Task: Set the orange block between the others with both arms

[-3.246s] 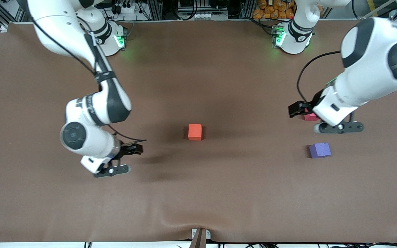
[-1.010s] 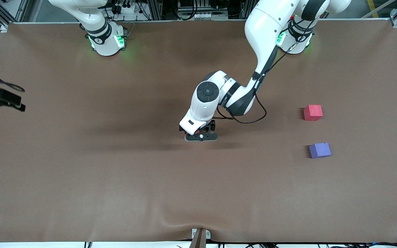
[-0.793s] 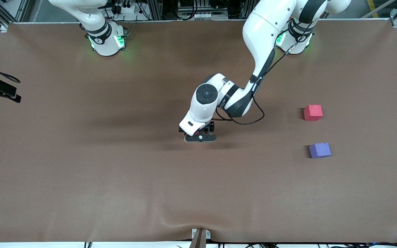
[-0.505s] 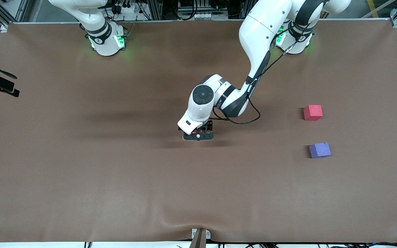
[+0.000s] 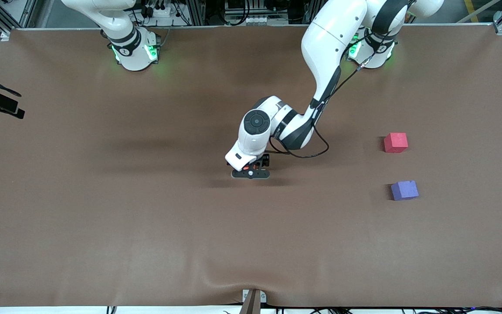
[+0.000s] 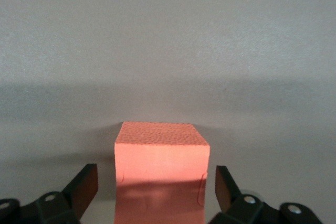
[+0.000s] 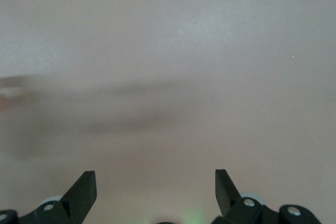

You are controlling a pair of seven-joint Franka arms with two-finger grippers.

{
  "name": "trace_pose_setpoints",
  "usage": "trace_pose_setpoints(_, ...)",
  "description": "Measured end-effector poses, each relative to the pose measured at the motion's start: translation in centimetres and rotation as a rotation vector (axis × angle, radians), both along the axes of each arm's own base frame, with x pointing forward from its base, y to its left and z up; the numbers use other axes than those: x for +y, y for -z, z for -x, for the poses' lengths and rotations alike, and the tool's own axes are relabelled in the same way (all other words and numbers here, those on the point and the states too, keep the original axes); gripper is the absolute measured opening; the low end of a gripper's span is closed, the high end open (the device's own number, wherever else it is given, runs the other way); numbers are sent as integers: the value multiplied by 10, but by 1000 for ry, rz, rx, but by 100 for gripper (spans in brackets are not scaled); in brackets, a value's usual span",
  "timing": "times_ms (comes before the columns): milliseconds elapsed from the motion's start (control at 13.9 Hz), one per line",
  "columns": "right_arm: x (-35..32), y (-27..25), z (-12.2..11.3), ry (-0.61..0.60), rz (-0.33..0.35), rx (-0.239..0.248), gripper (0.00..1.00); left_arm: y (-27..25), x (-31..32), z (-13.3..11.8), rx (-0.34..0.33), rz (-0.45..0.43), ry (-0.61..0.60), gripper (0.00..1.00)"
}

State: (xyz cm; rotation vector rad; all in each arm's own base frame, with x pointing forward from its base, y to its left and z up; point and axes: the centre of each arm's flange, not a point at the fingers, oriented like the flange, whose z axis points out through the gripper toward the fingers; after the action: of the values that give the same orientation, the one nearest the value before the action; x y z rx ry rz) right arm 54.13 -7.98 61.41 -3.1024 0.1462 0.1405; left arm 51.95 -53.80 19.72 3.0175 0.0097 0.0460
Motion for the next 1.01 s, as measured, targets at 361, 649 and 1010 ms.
trace_pose_setpoints(361,10,-10,2,-21,27,-5,100,4,-1,2,3,-3,3,66)
trace_pose_setpoints(649,12,-29,6,-23,28,-14,100,-7,-4,-3,-8,6,3,57)
trace_pose_setpoints(1010,15,-42,8,-28,30,-28,100,-54,25,-29,1,-19,-41,54)
